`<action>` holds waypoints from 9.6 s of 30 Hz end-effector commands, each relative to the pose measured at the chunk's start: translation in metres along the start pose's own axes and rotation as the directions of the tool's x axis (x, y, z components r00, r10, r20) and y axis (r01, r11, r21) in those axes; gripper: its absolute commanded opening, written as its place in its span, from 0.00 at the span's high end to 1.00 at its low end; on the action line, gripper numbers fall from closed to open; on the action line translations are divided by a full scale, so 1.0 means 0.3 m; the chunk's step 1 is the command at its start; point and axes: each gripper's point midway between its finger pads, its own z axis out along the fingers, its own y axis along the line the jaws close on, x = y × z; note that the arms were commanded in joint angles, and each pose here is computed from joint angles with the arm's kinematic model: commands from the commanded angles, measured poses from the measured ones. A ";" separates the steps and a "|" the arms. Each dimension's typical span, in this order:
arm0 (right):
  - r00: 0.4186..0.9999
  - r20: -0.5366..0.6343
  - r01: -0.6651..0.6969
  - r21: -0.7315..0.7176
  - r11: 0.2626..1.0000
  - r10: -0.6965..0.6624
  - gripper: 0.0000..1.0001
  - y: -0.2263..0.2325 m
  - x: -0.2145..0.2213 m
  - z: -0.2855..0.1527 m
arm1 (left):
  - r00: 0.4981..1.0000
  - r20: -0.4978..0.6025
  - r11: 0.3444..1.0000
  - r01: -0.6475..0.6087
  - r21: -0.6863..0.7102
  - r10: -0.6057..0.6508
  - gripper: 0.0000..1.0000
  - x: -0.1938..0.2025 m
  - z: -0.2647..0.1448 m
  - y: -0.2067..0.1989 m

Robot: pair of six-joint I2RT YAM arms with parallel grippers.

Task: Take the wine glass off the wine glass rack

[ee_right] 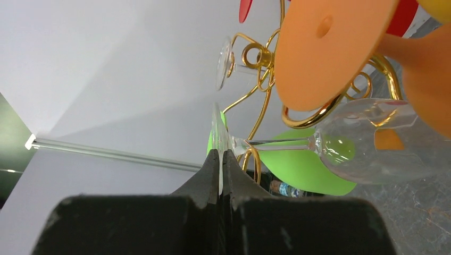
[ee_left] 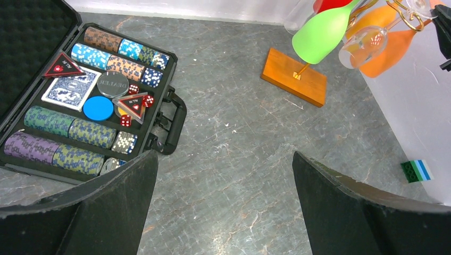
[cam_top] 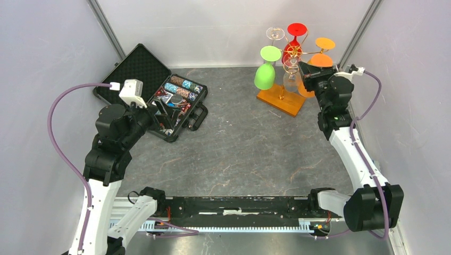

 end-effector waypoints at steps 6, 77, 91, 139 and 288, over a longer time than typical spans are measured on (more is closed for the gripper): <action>0.981 0.173 -0.070 -0.089 0.994 0.085 1.00 0.079 -0.111 -0.027 | 0.999 0.043 1.000 0.025 0.003 -0.025 0.00 -0.035 0.002 -0.008; 0.922 -0.352 -0.265 -0.263 0.928 0.163 1.00 0.194 0.173 -0.632 | 0.877 0.476 0.313 -0.469 0.826 0.059 0.40 0.271 0.442 -1.070; 0.920 -0.357 -0.265 -0.259 0.929 0.163 1.00 0.195 0.175 -0.627 | 0.906 0.420 0.255 -0.420 0.871 0.056 0.73 0.326 0.458 -1.133; 0.899 -0.429 -0.201 -0.589 0.783 -0.092 0.20 0.318 0.477 -0.666 | 0.645 0.275 0.660 0.484 0.574 -0.713 0.98 -0.221 0.290 -0.632; 0.148 -0.194 0.983 -0.074 0.165 -0.970 0.21 0.330 0.169 -0.189 | 0.979 0.205 0.993 -0.045 0.106 0.022 0.00 0.127 0.017 -0.181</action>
